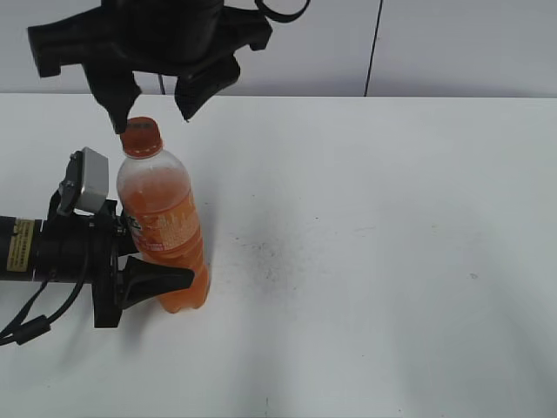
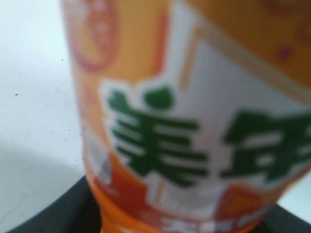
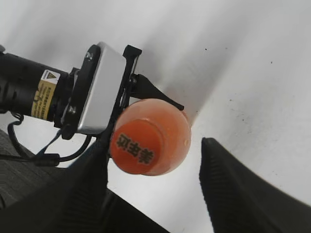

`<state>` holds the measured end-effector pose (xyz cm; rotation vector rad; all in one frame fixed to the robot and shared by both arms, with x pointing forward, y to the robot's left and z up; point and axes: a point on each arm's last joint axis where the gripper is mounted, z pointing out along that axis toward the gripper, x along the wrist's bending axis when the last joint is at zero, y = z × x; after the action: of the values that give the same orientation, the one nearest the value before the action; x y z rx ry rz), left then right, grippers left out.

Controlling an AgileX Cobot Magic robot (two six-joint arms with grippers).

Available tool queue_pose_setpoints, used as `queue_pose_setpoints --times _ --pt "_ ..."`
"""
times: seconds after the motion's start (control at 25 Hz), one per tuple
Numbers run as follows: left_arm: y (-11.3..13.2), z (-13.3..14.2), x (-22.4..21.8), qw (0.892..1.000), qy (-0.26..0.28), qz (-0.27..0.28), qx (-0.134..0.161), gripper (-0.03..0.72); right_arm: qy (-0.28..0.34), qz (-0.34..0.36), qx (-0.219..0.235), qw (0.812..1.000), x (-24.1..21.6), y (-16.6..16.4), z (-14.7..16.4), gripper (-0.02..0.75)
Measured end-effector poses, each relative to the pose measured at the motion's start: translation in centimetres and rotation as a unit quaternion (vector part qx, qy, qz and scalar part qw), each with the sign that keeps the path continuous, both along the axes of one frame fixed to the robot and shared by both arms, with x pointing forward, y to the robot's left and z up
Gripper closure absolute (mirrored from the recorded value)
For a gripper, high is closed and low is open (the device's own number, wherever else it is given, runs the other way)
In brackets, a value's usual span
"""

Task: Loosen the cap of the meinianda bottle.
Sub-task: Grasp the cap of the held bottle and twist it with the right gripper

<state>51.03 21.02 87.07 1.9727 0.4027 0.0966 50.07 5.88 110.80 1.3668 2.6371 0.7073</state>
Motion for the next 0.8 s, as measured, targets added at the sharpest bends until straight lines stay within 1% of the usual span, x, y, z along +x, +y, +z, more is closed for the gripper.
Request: queue_pose_setpoints --times 0.2,0.4,0.64,0.8 --pt "0.0 0.0 0.0 1.000 0.002 0.001 -0.001 0.290 0.015 -0.009 0.011 1.000 -0.2 0.2 0.0 0.289" --pt "0.0 0.0 0.0 1.000 0.002 0.001 -0.001 0.290 0.012 -0.010 0.008 1.000 -0.1 0.2 -0.1 0.289" --pt "0.0 0.0 0.0 1.000 0.003 0.002 0.000 0.290 0.020 -0.005 0.006 1.000 0.0 1.2 -1.1 0.289" --pt "0.0 0.0 0.0 1.000 0.003 0.002 0.000 0.290 0.019 -0.006 0.006 1.000 0.0 1.2 -1.0 0.289"
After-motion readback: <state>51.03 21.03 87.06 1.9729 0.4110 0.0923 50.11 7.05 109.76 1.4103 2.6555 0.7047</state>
